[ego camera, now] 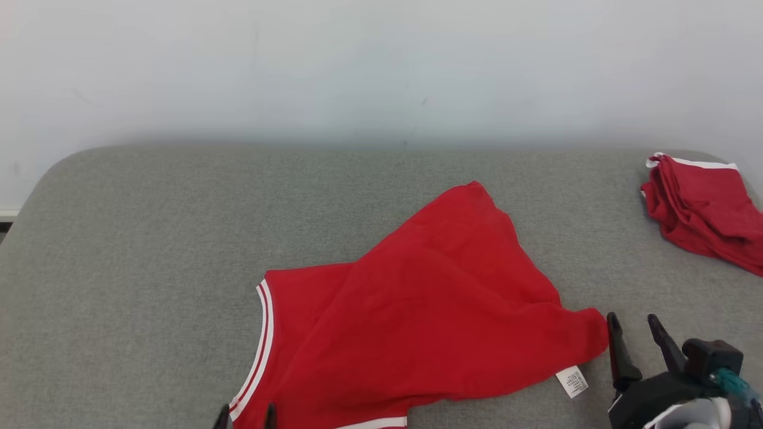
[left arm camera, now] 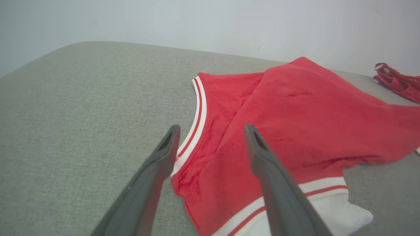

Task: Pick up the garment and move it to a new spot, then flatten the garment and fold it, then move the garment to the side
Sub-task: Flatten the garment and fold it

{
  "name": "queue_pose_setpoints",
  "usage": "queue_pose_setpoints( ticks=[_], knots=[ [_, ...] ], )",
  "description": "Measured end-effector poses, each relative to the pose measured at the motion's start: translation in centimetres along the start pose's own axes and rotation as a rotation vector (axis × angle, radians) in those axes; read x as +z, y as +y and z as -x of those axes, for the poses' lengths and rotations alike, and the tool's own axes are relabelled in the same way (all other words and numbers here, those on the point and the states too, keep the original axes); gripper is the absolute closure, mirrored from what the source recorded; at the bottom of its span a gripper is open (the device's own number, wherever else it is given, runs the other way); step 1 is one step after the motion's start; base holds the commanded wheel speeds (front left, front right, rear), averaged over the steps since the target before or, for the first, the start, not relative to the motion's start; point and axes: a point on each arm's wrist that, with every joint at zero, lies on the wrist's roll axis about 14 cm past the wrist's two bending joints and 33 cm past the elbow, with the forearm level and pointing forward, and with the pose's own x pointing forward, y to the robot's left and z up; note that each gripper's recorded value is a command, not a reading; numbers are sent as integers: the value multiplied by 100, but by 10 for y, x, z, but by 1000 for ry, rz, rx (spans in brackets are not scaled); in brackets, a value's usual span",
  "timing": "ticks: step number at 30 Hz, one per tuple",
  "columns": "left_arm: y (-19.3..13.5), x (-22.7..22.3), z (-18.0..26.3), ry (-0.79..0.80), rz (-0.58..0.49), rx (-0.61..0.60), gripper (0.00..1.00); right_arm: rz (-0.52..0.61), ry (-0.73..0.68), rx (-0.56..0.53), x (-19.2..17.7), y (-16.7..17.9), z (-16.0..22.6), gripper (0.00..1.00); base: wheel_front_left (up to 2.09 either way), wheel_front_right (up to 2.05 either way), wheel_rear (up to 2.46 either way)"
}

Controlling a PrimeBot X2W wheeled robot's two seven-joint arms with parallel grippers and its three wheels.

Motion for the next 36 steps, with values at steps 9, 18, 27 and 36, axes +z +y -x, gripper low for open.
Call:
queue_pose_setpoints(
  ticks=[9, 18, 27, 36],
  knots=[
    [-27, -44, 26, 139, 2, -105, 0, -58, -38, -62, -7, -5, 36, 0, 0, 0, 0],
    [-29, -70, 41, 228, 34, -115, 0, -84, -35, -92, -14, -6, 49, 0, 0, 0, 0],
    [1, -68, 30, 222, 86, -6, 0, -94, -65, -90, -7, -2, 50, 0, 0, 0, 0],
    [26, -39, -6, 138, 34, 37, 0, -102, -53, -89, -12, 1, 52, 0, 0, 0, 0]
  ],
)
